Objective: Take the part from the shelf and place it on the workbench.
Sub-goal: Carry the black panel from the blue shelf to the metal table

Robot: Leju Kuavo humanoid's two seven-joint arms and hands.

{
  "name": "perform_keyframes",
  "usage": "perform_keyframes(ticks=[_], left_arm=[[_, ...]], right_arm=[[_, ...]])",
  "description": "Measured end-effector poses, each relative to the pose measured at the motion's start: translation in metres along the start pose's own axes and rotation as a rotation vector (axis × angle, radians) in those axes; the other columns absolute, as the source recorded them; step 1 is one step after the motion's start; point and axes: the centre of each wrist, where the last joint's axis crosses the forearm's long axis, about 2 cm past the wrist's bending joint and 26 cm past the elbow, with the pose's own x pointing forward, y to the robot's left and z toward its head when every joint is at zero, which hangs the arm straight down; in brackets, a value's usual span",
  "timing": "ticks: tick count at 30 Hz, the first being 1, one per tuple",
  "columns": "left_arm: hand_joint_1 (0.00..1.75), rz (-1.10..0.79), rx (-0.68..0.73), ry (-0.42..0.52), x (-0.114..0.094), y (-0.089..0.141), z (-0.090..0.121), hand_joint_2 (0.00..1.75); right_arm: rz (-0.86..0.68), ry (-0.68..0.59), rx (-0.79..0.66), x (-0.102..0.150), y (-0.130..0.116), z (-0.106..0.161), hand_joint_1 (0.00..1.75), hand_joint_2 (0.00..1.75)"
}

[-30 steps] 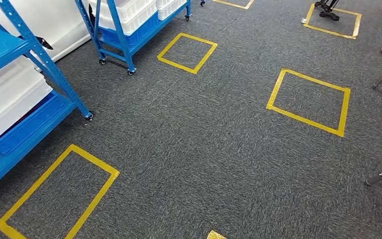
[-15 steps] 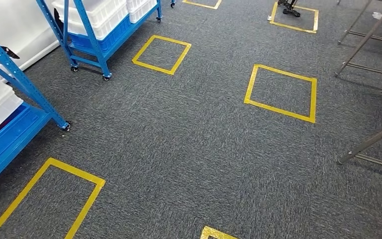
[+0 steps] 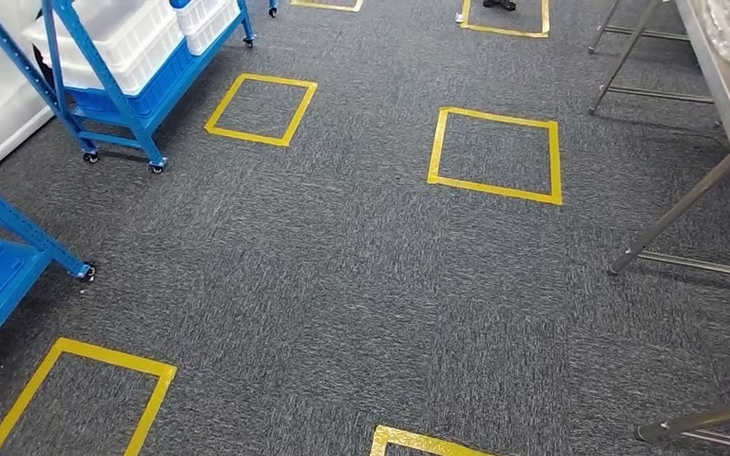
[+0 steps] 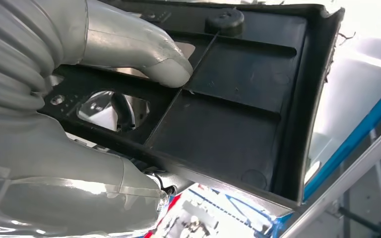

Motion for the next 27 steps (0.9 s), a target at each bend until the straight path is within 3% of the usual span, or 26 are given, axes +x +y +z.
perform_keyframes(ticks=[27], left_arm=[[0.0,-0.012,-0.01,-0.019,-0.001,0.0,0.0,1.75]], right_arm=[[0.01,0.012,-0.029,0.007,-0.027,-0.008,1.75,1.75]])
